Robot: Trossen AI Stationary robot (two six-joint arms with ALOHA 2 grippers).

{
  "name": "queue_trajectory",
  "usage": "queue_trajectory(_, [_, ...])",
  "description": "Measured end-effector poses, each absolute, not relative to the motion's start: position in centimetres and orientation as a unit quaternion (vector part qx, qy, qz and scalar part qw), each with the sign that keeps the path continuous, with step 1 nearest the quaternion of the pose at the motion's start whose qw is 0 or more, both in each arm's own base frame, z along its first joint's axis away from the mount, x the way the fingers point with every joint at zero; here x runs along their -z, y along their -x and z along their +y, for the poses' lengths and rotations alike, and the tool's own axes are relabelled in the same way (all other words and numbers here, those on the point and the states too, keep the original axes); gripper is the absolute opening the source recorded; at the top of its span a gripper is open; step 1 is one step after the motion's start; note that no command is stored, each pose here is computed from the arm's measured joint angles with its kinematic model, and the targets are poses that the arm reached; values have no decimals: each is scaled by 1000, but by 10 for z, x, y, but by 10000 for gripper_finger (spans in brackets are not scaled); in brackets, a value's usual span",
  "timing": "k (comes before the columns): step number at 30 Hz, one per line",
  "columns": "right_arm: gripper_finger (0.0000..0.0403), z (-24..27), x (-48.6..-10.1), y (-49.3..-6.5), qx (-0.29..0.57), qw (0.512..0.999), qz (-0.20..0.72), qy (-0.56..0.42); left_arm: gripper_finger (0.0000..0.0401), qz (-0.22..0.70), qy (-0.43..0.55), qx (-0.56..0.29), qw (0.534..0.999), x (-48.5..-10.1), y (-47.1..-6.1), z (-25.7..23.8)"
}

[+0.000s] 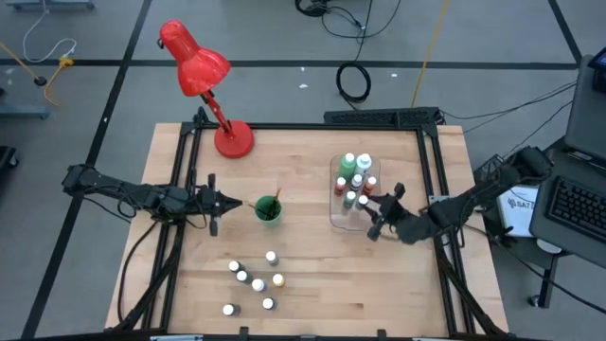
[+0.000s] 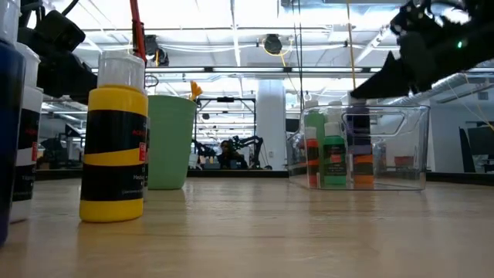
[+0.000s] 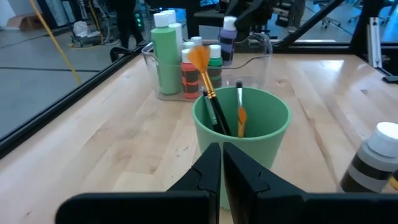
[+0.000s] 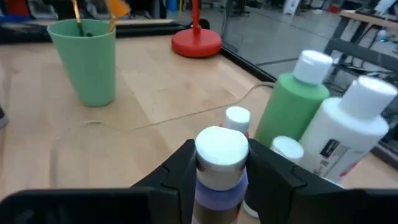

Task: Pick & Place Paint Supplies
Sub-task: Put the small purple paint bottle into the transparent bin

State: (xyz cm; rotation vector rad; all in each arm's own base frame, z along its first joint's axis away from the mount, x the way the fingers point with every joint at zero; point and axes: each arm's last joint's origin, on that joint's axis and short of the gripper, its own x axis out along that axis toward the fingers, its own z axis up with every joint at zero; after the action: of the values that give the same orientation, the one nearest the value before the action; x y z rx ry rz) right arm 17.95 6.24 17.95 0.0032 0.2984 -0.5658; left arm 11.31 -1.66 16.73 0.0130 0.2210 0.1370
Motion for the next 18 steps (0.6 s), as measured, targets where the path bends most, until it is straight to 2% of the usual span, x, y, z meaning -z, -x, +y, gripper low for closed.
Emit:
queue_trajectory(7, [112,38,-151,-168,255,956,138,-41,21,109,-3,-73,991,-167,-113,-16])
queue_trajectory(13, [112,33,-142,-165,248,956,145,-62,21,110,-7,-73,991,-167,-113,-16])
queue_trajectory(18, [144,33,-141,-165,233,958,153,-64,21,109,-7,-73,991,-167,-113,-16])
